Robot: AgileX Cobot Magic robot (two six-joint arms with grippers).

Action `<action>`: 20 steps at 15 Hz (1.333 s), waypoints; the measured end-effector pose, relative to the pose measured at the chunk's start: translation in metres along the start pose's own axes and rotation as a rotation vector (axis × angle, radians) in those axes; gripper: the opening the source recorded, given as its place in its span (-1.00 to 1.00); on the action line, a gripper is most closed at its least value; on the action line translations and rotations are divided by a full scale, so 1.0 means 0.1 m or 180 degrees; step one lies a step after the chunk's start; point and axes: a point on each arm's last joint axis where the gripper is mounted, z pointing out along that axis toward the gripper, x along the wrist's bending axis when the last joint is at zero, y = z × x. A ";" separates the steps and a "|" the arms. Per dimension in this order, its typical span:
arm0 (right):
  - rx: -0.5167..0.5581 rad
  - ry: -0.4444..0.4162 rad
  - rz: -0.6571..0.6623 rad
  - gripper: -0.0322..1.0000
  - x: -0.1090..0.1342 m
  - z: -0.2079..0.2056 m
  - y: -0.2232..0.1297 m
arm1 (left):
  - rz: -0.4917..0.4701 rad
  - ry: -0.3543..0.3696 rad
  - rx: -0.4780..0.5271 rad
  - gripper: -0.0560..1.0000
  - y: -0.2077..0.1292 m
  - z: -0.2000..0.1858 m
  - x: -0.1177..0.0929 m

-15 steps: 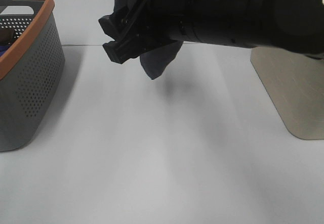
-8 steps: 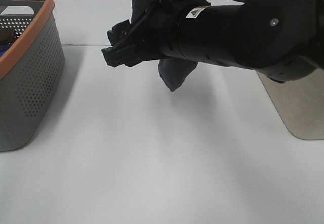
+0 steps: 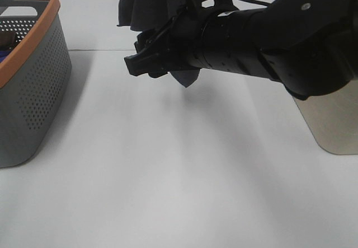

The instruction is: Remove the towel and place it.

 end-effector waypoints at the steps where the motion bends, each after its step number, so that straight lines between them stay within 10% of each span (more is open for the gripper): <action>1: -0.0004 -0.0081 0.0024 0.39 -0.02 0.00 0.00 | 0.0015 0.0006 0.0000 -0.88 0.00 0.00 0.00; 14: -0.0142 -0.0224 -0.0219 0.39 -0.06 0.00 0.04 | -0.0012 -0.0005 0.0067 -0.88 -0.02 0.00 0.00; 20: -0.0159 0.0156 -0.0203 0.39 0.00 -0.18 0.15 | 0.0019 0.0013 -0.0020 -0.88 0.00 0.01 0.01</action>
